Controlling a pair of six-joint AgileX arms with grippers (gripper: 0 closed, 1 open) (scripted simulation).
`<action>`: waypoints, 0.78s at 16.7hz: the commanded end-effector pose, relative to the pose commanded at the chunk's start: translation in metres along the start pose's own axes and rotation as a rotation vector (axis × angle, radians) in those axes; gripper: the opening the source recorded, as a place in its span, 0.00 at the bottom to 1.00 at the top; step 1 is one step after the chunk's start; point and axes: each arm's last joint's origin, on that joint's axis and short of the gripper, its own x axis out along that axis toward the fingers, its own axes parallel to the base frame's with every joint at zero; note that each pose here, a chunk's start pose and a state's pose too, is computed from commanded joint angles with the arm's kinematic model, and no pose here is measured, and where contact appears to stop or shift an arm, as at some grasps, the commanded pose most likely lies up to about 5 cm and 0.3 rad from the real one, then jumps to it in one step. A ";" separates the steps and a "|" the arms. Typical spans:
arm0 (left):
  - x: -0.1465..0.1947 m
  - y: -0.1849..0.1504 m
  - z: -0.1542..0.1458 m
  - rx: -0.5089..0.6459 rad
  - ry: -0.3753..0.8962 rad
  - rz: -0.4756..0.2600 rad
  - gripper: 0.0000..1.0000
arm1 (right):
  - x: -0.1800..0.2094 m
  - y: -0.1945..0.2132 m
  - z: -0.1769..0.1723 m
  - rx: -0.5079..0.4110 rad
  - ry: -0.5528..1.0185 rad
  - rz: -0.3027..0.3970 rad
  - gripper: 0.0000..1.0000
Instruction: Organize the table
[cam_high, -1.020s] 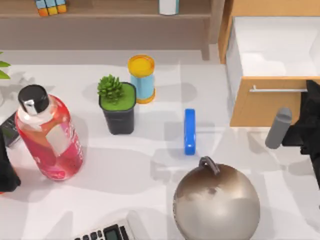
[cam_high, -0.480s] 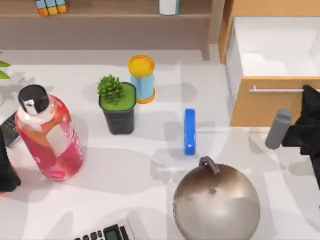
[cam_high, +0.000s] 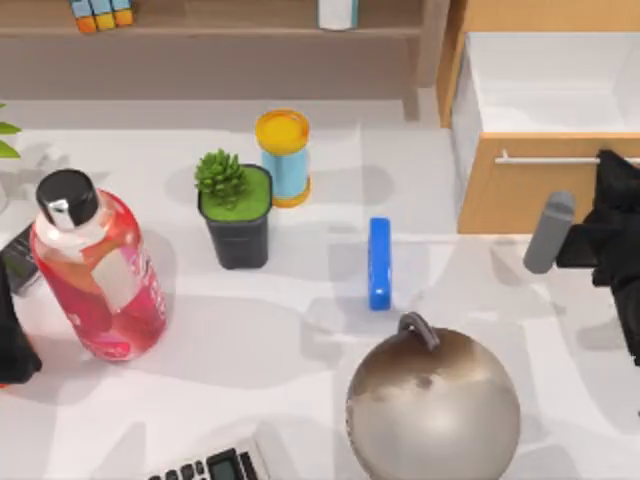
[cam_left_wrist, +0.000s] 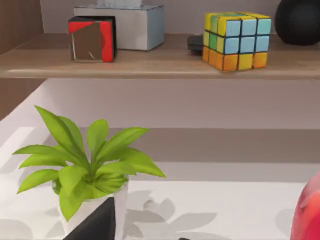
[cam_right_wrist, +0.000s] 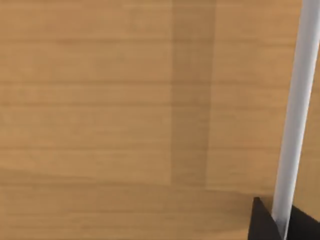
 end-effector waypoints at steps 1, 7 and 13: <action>0.000 0.000 0.000 0.000 0.000 0.000 1.00 | 0.004 0.000 0.000 -0.001 -0.001 0.003 0.00; 0.000 0.000 0.000 0.000 0.000 0.000 1.00 | 0.036 -0.001 -0.001 0.000 -0.001 0.001 0.00; 0.000 0.000 0.000 0.000 0.000 0.000 1.00 | 0.044 0.004 -0.001 -0.004 0.002 0.023 0.00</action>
